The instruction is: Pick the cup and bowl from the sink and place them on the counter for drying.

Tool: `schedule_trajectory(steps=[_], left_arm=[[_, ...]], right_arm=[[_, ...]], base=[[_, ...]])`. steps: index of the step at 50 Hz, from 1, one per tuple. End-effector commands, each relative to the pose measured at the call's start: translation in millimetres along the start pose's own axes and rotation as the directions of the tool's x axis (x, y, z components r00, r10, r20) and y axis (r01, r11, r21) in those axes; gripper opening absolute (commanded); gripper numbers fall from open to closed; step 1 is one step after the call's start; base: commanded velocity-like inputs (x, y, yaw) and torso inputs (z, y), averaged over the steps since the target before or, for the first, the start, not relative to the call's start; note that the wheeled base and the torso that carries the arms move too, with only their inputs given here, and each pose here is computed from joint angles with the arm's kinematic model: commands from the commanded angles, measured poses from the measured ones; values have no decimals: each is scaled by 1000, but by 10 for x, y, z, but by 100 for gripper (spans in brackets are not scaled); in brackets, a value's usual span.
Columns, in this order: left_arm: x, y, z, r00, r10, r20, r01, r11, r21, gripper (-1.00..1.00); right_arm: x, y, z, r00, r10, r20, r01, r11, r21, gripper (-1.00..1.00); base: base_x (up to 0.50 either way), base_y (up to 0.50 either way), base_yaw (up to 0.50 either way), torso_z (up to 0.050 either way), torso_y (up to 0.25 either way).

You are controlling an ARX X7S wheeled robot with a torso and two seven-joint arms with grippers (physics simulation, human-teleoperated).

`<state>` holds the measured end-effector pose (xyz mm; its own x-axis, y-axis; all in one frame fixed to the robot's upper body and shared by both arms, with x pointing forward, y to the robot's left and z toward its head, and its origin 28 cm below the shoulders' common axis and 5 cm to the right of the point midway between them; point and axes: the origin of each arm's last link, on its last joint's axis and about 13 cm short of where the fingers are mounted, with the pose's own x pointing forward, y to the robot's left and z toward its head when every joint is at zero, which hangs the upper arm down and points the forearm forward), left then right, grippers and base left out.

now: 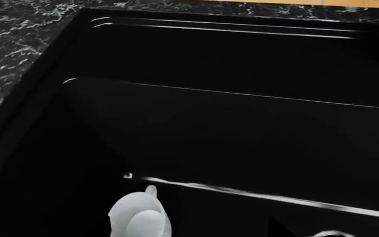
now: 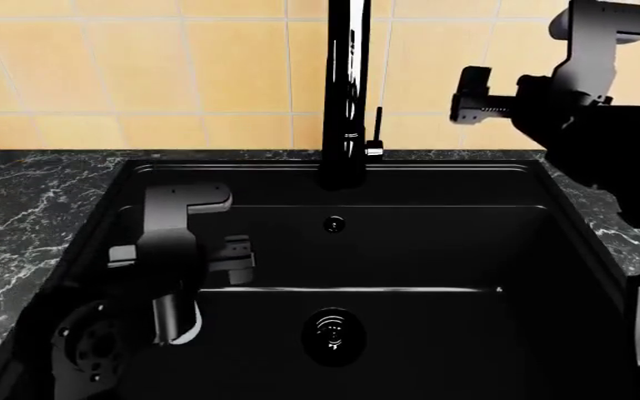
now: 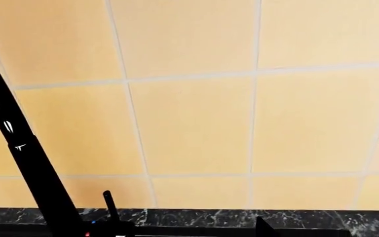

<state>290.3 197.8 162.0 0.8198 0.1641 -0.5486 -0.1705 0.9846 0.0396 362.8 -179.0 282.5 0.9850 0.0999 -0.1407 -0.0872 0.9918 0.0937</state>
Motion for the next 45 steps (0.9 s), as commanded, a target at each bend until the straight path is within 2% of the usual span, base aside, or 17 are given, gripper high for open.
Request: schedule_trajectory(steps=[1, 5, 6, 15, 20, 24, 27, 34, 36, 40, 45], left_arm=[[74, -9, -134, 999, 42, -13, -42, 998, -53, 100], [83, -14, -171, 997, 71, -15, -72, 995, -67, 100], [88, -25, -194, 994, 109, 0, -109, 992, -62, 100], [173, -101, -317, 993, 76, -93, -88, 988, -129, 100], [206, -56, -329, 991, 80, -110, -97, 983, -157, 100], [280, -110, -282, 988, 89, -124, -111, 977, -180, 100], [310, -28, -314, 984, 111, -136, -138, 969, -205, 100], [450, -26, -212, 981, 131, -142, -160, 963, -217, 100], [487, -22, -199, 976, 134, -174, -173, 957, -233, 100], [544, -8, -156, 978, 131, -163, -165, 964, -210, 100], [656, 66, -144, 970, 153, -188, -193, 957, -218, 100]], right_arm=[[19, 14, -41, 1000, 13, -2, -13, 1000, 11, 100], [19, 9, -48, 1000, 13, -2, -13, 1000, 15, 100], [21, 8, -56, 1000, 14, -2, -14, 1000, 17, 100], [29, 1, -36, 1000, 15, 5, -15, 1000, 17, 100], [32, 5, -73, 1000, 18, -2, -18, 1000, 22, 100], [39, 6, -84, 1000, 21, -2, -21, 999, 27, 100], [37, 3, -98, 1000, 21, -3, -21, 999, 30, 100], [42, 3, -106, 1000, 23, -10, -22, 999, 33, 100], [45, 8, -117, 1000, 25, -14, -24, 999, 35, 100], [45, 14, -125, 1000, 27, -16, -26, 999, 40, 100], [60, 25, -136, 999, 34, -22, -33, 998, 48, 100]], base=[[0, 0, 0, 0, 0], [0, 0, 0, 0, 0], [0, 0, 0, 0, 0], [0, 0, 0, 0, 0], [0, 0, 0, 0, 0], [0, 0, 0, 0, 0], [0, 0, 0, 0, 0], [0, 0, 0, 0, 0], [0, 0, 0, 0, 0], [0, 0, 0, 0, 0], [0, 0, 0, 0, 0]])
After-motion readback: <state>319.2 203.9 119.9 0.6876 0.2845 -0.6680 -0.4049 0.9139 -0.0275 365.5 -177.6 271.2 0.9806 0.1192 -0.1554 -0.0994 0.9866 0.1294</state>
